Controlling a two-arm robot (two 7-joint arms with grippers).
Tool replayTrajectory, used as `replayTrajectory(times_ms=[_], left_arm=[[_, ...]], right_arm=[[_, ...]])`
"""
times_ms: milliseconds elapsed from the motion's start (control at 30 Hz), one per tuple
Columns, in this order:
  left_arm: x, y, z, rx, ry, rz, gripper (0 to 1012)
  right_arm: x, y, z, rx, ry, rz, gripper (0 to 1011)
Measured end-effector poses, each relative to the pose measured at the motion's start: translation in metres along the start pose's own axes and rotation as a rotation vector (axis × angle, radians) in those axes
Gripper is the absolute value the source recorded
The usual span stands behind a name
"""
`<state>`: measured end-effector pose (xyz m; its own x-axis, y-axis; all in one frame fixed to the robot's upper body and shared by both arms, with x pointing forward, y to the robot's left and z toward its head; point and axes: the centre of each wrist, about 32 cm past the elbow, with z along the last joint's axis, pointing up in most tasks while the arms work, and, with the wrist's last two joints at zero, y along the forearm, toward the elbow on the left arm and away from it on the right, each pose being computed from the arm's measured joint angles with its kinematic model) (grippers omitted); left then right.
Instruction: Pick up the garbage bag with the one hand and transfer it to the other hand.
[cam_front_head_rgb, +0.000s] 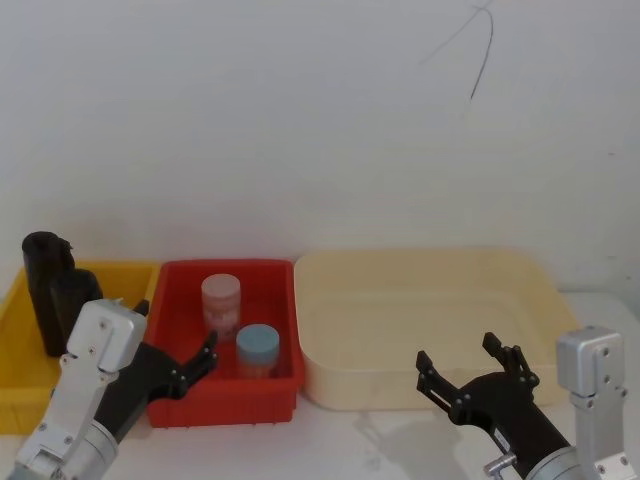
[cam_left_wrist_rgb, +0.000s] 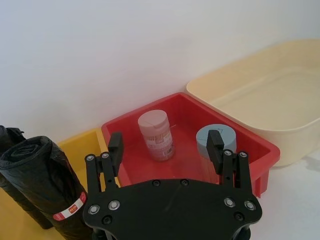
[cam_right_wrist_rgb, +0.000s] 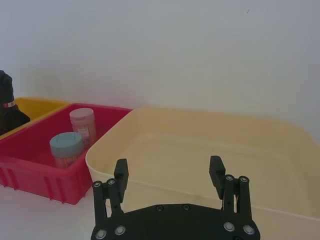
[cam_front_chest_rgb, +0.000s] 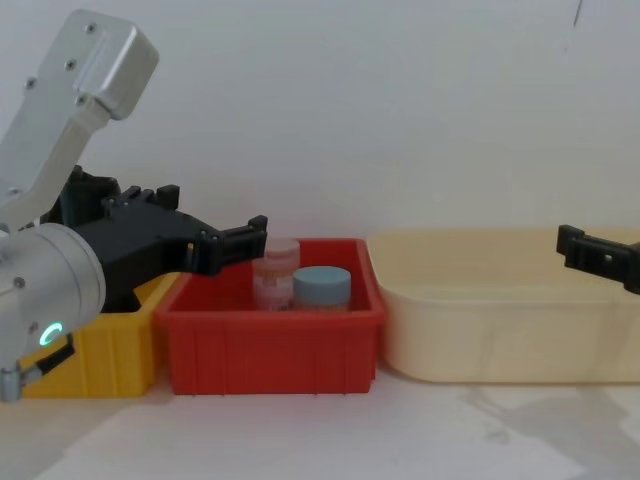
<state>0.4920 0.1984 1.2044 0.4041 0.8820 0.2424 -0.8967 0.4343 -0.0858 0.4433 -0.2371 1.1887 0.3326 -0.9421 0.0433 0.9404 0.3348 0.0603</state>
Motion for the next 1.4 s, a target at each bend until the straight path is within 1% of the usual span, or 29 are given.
replayTrajectory(times_ms=[467, 533, 700, 767, 800, 867, 933, 967, 1000, 1067, 1100, 1133, 1167, 1200, 1233, 1300, 1400], left_arm=[[0.0000, 0.0004, 0.0004, 0.000, 0.001, 0.000, 1001], [0.0002, 0.0013, 0.0007, 0.004, 0.003, 0.000, 1001], [0.0025, 0.0068, 0.0015, 0.021, 0.014, -0.005, 1001], [0.0062, 0.0136, 0.0019, 0.036, 0.028, -0.008, 1001], [0.0062, 0.0136, 0.0019, 0.036, 0.028, -0.008, 1001], [0.0100, 0.0200, 0.0018, 0.048, 0.036, -0.009, 1001], [0.0147, 0.0259, 0.0019, 0.059, 0.046, -0.008, 1001], [0.0161, 0.0278, 0.0019, 0.062, 0.050, -0.008, 1001], [0.0189, 0.0320, 0.0015, 0.071, 0.056, -0.007, 1001], [0.0247, 0.0371, 0.0021, 0.080, 0.064, -0.001, 1001], [0.0247, 0.0371, 0.0021, 0.080, 0.064, -0.001, 1001], [0.0276, 0.0398, 0.0022, 0.088, 0.073, 0.002, 1001], [0.0291, 0.0411, 0.0023, 0.092, 0.077, 0.004, 1001], [0.0323, 0.0433, 0.0025, 0.099, 0.084, 0.009, 1001], [0.0323, 0.0433, 0.0025, 0.099, 0.084, 0.009, 1001], [0.0387, 0.0460, 0.0029, 0.112, 0.101, 0.020, 1001], [0.0427, 0.0465, 0.0030, 0.121, 0.112, 0.027, 1001]], right_arm=[[0.000, 0.000, 0.000, 0.000, 0.000, 0.000, 1001], [0.000, 0.000, 0.000, 0.000, 0.000, 0.000, 1001], [0.000, 0.000, 0.000, 0.000, 0.000, 0.000, 1001], [0.000, 0.000, 0.000, 0.000, 0.000, 0.000, 1001], [0.000, 0.000, 0.000, 0.000, 0.000, 0.000, 1001], [0.000, 0.000, 0.000, 0.000, 0.000, 0.000, 1001], [0.000, 0.000, 0.000, 0.000, 0.000, 0.000, 1001], [0.000, 0.000, 0.000, 0.000, 0.000, 0.000, 1001], [0.000, 0.000, 0.000, 0.000, 0.000, 0.000, 1001], [0.000, 0.000, 0.000, 0.000, 0.000, 0.000, 1001], [0.000, 0.000, 0.000, 0.000, 0.000, 0.000, 1001], [0.000, 0.000, 0.000, 0.000, 0.000, 0.000, 1001], [0.000, 0.000, 0.000, 0.000, 0.000, 0.000, 1001], [0.000, 0.000, 0.000, 0.000, 0.000, 0.000, 1001], [0.000, 0.000, 0.000, 0.000, 0.000, 0.000, 1001], [0.000, 0.000, 0.000, 0.000, 0.000, 0.000, 1001], [0.000, 0.000, 0.000, 0.000, 0.000, 0.000, 1001]])
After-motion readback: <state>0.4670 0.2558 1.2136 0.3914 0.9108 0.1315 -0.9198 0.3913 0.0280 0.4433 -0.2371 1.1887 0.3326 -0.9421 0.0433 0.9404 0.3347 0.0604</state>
